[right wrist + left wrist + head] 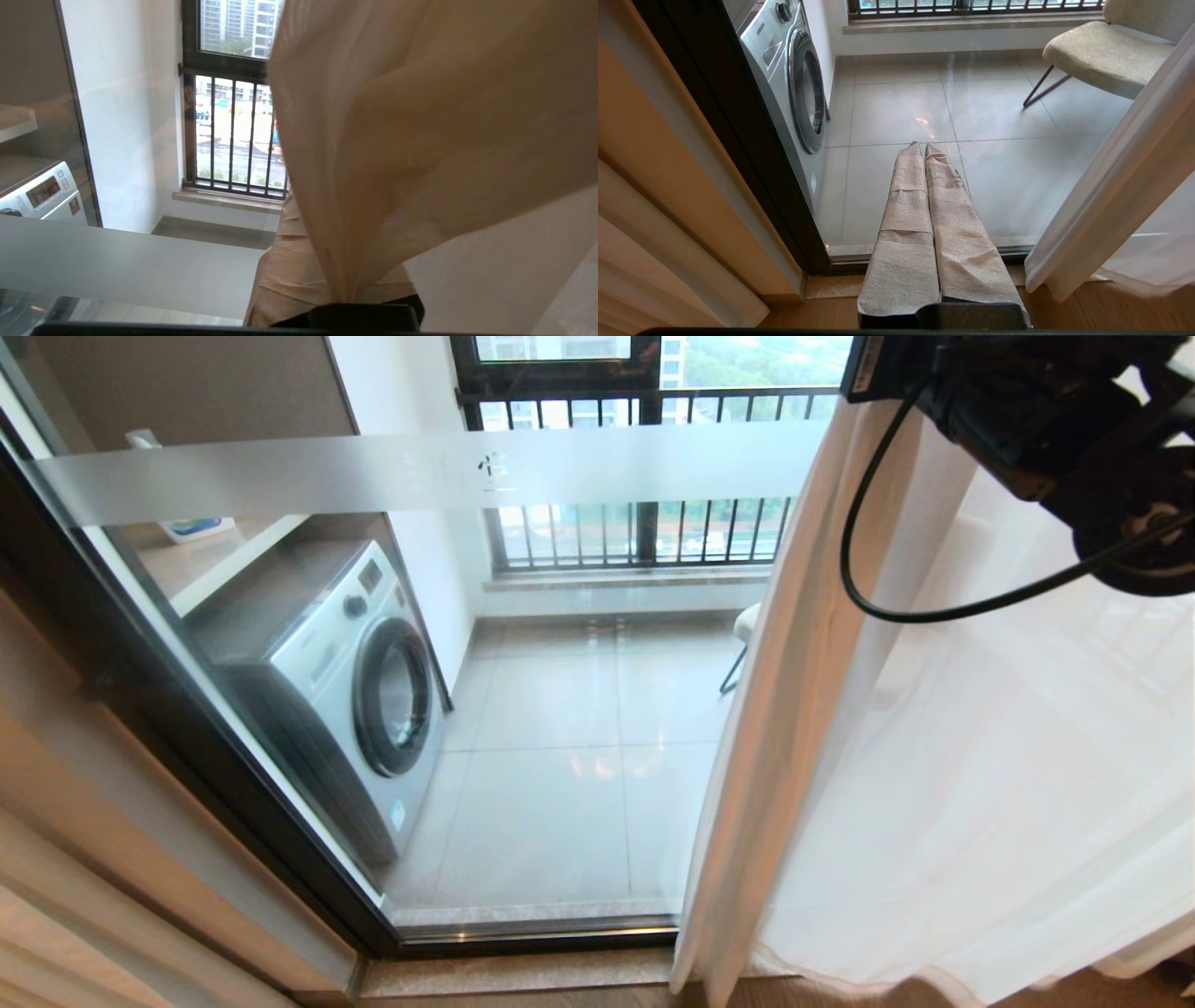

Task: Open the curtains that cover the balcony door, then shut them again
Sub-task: Close the inner curtains on both sides

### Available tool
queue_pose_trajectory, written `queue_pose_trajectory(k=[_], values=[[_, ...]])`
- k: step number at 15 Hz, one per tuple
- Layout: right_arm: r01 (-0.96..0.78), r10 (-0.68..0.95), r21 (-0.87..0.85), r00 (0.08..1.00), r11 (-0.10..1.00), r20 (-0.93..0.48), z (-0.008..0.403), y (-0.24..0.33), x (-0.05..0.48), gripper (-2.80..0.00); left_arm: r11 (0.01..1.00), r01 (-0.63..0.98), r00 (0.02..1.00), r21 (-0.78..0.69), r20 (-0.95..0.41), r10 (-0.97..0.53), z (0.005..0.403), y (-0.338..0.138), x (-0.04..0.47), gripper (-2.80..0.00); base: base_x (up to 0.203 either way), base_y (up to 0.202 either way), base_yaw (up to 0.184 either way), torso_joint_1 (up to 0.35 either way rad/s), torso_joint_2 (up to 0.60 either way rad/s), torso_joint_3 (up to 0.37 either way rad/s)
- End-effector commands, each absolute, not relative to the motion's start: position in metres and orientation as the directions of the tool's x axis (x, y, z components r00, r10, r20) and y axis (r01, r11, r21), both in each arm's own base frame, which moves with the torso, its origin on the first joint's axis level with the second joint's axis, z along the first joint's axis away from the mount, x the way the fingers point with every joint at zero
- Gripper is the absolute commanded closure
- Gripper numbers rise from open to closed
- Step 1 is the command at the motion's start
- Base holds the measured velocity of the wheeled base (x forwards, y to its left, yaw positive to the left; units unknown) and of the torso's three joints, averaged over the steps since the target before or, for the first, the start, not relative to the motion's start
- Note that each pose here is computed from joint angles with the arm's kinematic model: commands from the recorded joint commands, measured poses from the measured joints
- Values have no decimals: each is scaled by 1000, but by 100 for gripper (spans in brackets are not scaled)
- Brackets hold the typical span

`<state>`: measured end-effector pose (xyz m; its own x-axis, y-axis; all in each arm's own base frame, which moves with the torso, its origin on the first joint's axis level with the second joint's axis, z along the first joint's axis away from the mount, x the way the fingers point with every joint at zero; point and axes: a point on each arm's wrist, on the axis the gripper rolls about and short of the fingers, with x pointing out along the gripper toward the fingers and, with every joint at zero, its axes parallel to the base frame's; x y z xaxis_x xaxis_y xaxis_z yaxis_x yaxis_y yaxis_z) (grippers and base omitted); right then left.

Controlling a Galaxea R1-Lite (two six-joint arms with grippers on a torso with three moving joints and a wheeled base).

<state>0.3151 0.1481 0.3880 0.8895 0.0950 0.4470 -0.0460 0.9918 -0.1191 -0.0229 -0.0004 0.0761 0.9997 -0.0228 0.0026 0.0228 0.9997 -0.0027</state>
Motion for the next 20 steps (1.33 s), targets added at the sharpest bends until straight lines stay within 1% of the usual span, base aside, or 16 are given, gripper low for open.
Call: queue_pose_trajectory(k=[1,5,9,20], values=[[-44,93,-118,887,992,453,390,146,310,-280,1000,23,1000,-3,3,-23,76,0,-23,0,0,0,0,0,0,0],[-44,94,-120,887,992,452,392,140,299,-280,1000,23,1000,-3,3,-23,76,0,-23,0,0,0,0,0,0,0],[-43,94,-123,890,991,447,395,127,273,-280,1000,23,1000,-3,3,-23,76,0,-23,0,0,0,0,0,0,0],[-48,103,-140,904,989,416,375,67,152,-280,1000,23,1000,-3,3,-23,76,0,-23,0,0,0,0,0,0,0]])
